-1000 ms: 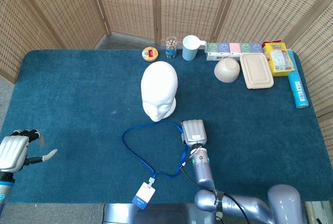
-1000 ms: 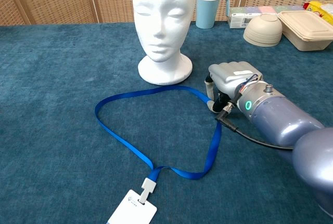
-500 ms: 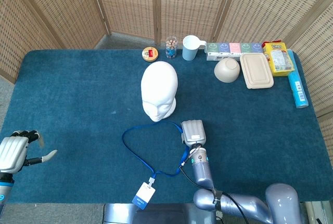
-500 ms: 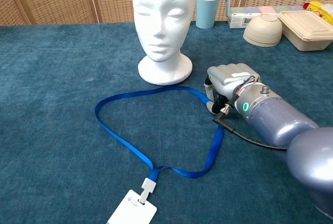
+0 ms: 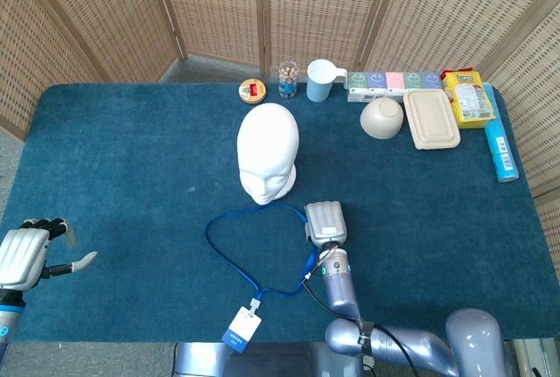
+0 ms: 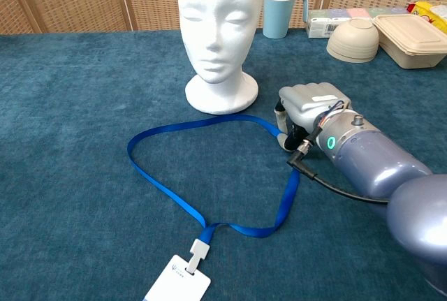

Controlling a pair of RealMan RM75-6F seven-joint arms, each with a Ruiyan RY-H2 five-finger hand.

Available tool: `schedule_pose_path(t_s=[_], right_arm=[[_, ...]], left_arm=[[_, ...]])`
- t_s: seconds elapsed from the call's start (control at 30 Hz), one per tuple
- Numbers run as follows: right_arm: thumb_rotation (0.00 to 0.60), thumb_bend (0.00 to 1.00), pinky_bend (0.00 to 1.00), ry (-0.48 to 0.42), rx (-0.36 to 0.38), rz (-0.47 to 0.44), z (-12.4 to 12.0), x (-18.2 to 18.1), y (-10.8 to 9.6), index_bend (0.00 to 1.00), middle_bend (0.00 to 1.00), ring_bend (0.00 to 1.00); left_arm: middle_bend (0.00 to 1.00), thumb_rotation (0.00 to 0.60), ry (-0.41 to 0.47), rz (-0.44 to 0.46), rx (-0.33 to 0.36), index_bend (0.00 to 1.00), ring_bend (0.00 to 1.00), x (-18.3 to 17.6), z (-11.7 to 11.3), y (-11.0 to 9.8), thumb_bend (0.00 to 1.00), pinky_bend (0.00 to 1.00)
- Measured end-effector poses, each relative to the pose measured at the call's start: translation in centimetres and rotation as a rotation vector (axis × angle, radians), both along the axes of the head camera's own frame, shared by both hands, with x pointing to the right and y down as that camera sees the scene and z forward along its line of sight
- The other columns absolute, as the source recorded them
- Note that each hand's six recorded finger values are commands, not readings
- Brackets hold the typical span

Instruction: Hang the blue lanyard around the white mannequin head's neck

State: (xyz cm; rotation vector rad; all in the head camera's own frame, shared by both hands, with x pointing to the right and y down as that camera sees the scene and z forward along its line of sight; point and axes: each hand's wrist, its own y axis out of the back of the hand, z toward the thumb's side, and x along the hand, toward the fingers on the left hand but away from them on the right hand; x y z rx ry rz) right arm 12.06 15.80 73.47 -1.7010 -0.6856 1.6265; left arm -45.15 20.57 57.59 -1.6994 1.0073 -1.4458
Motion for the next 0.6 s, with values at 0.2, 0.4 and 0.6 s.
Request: schedule_pose_path(t_s=[0.2,0.4,0.6], right_arm=[[0.541,0.52,1.0,-0.017,0.008,0.0,-0.6,-0.1,0.1,0.56,1.0,1.0],[0.541,0.52,1.0,-0.027,0.0,0.0,-0.7,-0.1,0.5,0.56,1.0,1.0],[0.538,0.52,1.0,-0.036,-0.005,-0.002,-0.8,-0.1,0.7,0.56,1.0,1.0]], left_arm=[[0.52,0.17,-0.015,0.041,-0.005,0.61,0.48,0.9,0.5,-0.7,0.14,0.48],[0.65,0.169,-0.029,0.086,0.004,0.61,0.64,2.8,1.3,-2.2,0.14,0.68],[0.88,0.167,-0.077,0.165,-0.006,0.61,0.86,5.6,2.8,-3.7,0.14,0.86]])
